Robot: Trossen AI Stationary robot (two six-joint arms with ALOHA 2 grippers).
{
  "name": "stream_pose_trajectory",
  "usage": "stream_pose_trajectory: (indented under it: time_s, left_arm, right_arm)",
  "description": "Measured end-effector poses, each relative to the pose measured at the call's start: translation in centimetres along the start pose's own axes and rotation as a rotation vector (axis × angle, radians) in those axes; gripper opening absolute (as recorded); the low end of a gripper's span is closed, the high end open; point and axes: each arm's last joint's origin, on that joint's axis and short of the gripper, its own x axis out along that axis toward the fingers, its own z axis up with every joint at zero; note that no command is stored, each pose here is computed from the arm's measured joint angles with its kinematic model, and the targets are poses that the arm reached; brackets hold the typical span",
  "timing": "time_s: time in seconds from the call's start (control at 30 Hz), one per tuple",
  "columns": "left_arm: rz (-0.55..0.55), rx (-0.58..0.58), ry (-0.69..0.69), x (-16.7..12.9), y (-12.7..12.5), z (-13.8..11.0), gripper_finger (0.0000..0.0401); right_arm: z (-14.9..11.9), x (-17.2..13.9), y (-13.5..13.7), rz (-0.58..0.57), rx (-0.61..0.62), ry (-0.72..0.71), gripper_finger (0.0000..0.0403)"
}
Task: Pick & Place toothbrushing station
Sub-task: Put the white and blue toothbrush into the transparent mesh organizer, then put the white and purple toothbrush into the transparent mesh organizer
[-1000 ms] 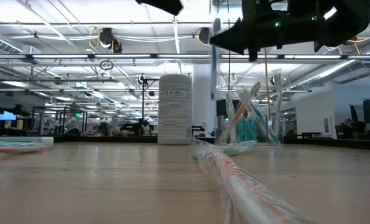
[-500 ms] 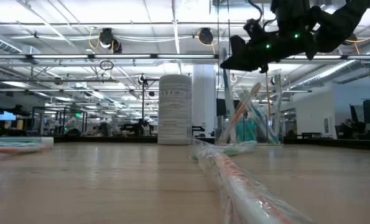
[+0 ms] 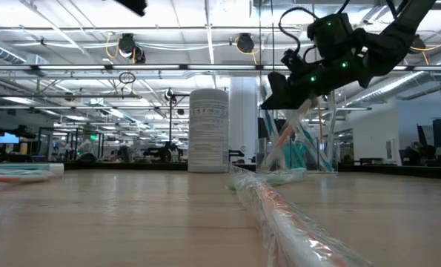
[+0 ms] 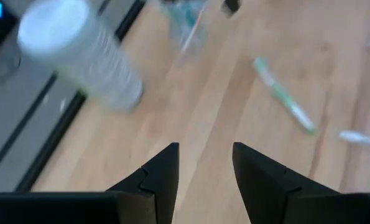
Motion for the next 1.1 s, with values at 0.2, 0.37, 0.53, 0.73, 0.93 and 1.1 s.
stream_pose_trajectory:
  time_s: [0.2,0.37,0.53,0.73,0.93,1.1]
  left_arm:
    - [0.076,-0.09,0.225,0.4,0.5,-2.7,0.0157]
    - [0.005,-0.105,0.401,2.4,-0.6,-6.3,0.0157]
    - [-0.09,-0.192,0.487,3.4,-2.0,-10.3,0.0157]
    - [-0.062,-0.38,0.597,3.1,-2.9,-14.8,0.0157]
    - [0.034,-0.478,0.66,3.3,-3.7,-18.5,0.0157]
    - [-0.058,-0.474,0.763,4.2,-4.9,-20.9,0.0157]
  right_arm:
    - [-0.8,0.0,-0.2,-0.014,0.006,0.078,0.0017]
    - [-0.1,-0.2,0.0,0.001,0.013,0.032,0.0044]
    - [0.0,-0.4,-0.1,-0.001,0.011,0.034,0.0084]
    - [1.0,-1.0,-0.3,-0.001,-0.001,-0.005,0.0125]
    - [3.6,-2.8,-0.6,0.015,0.012,-0.121,0.0141]
    - [5.3,-4.7,-0.1,0.065,0.055,-0.2,0.0136]
